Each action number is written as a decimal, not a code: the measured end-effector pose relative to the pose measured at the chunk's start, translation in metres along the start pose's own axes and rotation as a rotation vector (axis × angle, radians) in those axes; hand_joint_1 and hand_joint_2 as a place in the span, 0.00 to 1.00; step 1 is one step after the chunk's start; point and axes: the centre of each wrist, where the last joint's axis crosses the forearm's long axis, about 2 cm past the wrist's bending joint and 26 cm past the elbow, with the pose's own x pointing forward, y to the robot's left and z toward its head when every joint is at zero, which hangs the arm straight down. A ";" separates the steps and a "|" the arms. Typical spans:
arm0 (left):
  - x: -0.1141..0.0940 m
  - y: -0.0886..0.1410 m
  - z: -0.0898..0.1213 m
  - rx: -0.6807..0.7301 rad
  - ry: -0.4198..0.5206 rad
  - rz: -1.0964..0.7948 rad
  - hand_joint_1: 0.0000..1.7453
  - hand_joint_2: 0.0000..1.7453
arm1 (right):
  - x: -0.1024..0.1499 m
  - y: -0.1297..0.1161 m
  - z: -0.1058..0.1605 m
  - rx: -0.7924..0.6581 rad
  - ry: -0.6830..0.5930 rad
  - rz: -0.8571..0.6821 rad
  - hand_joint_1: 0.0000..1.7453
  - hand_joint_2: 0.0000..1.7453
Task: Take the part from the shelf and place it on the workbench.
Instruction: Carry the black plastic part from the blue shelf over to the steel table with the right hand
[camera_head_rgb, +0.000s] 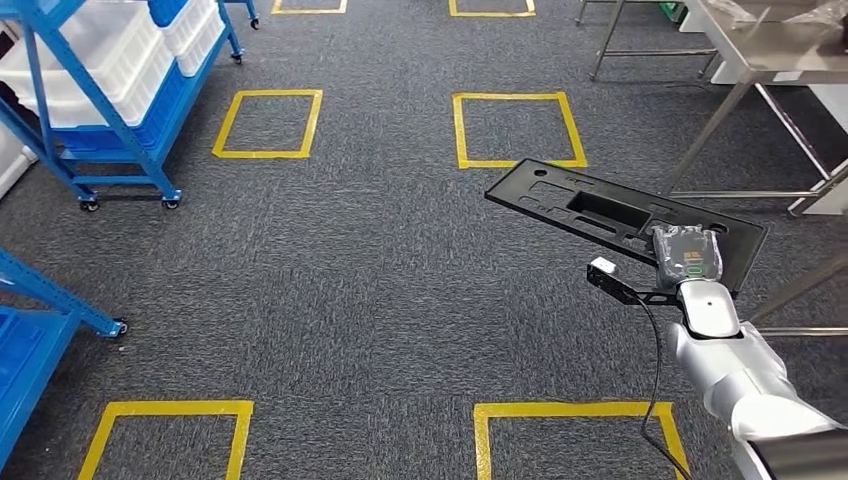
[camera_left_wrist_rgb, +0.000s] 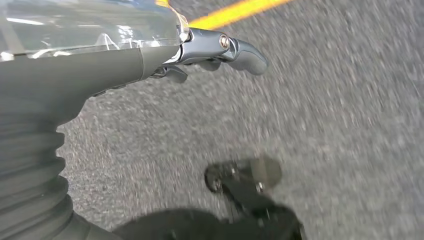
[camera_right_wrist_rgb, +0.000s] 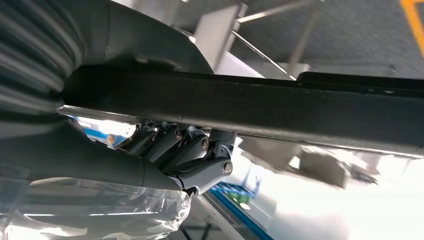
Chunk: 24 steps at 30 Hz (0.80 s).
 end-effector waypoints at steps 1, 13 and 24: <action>0.000 0.000 0.000 -0.005 -0.001 0.003 0.00 1.00 | -0.002 0.000 0.001 0.001 0.002 0.000 1.00 1.00; 0.003 -0.001 -0.001 -0.032 0.050 -0.013 0.00 1.00 | -0.003 -0.001 -0.001 0.003 0.007 0.012 1.00 1.00; 0.003 0.002 -0.002 -0.001 0.076 -0.024 0.00 1.00 | 0.005 -0.011 -0.012 -0.018 -0.010 0.011 1.00 1.00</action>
